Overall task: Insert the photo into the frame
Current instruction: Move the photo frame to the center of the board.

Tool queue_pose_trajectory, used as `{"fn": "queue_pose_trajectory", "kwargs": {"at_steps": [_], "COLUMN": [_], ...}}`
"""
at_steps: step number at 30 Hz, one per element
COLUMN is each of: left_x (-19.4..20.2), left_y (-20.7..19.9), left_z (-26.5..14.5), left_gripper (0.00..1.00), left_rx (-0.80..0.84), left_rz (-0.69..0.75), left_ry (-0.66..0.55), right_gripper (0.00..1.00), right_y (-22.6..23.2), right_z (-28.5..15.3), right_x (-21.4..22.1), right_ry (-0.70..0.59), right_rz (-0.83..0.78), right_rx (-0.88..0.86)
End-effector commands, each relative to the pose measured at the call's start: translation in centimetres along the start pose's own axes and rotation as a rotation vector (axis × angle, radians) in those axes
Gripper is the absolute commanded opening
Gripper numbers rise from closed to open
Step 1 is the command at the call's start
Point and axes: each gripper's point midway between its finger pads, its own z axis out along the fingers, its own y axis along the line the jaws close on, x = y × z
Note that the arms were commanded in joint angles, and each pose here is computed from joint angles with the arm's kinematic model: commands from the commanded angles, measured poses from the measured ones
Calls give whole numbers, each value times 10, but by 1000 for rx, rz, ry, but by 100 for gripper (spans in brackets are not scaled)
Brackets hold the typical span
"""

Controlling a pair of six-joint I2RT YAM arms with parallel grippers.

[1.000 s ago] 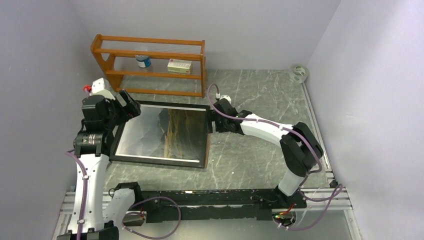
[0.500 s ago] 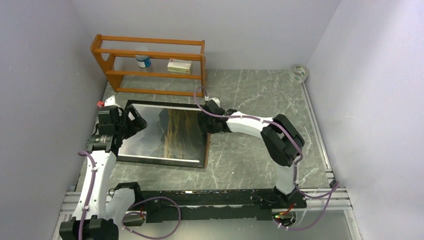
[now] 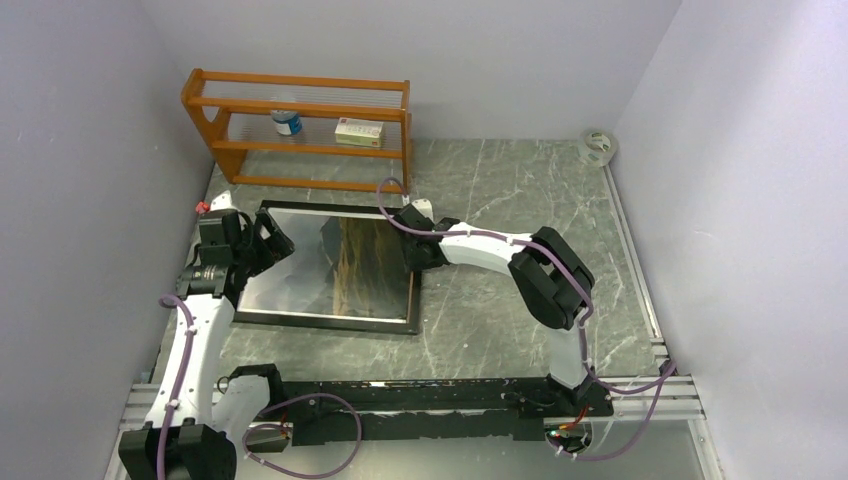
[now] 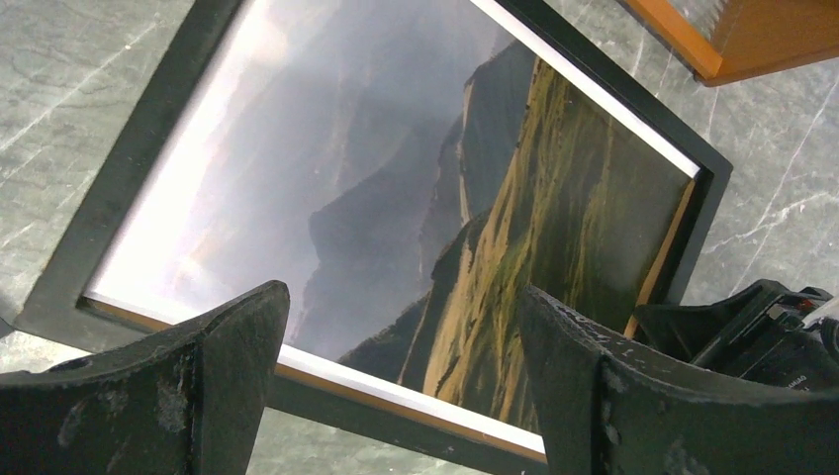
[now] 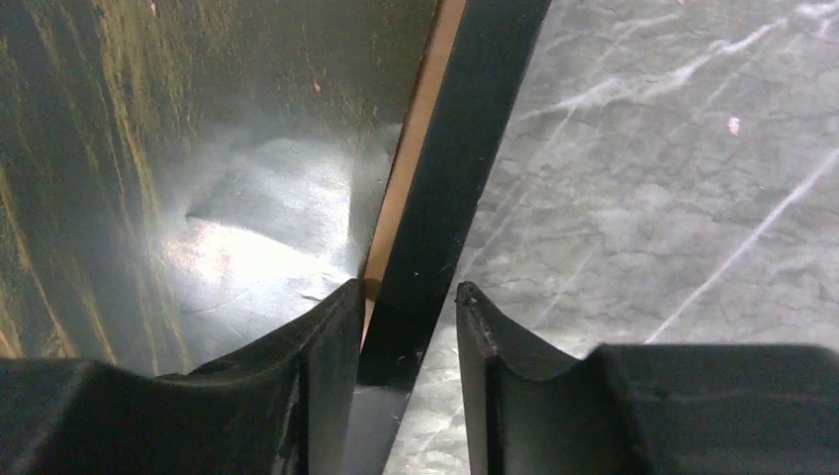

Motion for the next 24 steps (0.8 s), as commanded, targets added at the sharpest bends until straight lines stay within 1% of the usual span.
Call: {"fn": "queue_pose_trajectory", "kwargs": {"at_steps": [1,7,13,16,19,21,22,23,24], "left_x": [-4,1,3,8,10,8,6,4,2], "left_y": [0,4,5,7,12,10,10,9,8], "left_z": [3,6,7,11,15,16,16,15,15], "left_gripper": [91,91,91,91,90,90,90,90,90], "left_rx": [0,-16,-24,-39,-71,-65,-64,-63,-65], "left_rz": [-16,-16,-36,-61,-78,-84,-86,-84,-83], "left_ry": [-32,-19,-7,20,25,21,17,12,7], "right_gripper": [38,21,19,19,21,26,31,40,51], "right_y": [-13,-15,-19,-31,-50,-58,-59,-58,-57], "right_z": [-10,-20,-39,-50,-50,-46,-46,-46,-49], "right_x": [-4,1,5,9,22,30,33,32,30], "right_ry": [-2,6,-2,-2,18,33,35,31,26], "right_rz": [24,44,42,60,85,75,55,36,18], "right_rx": [71,58,19,31,42,32,19,9,2]}}
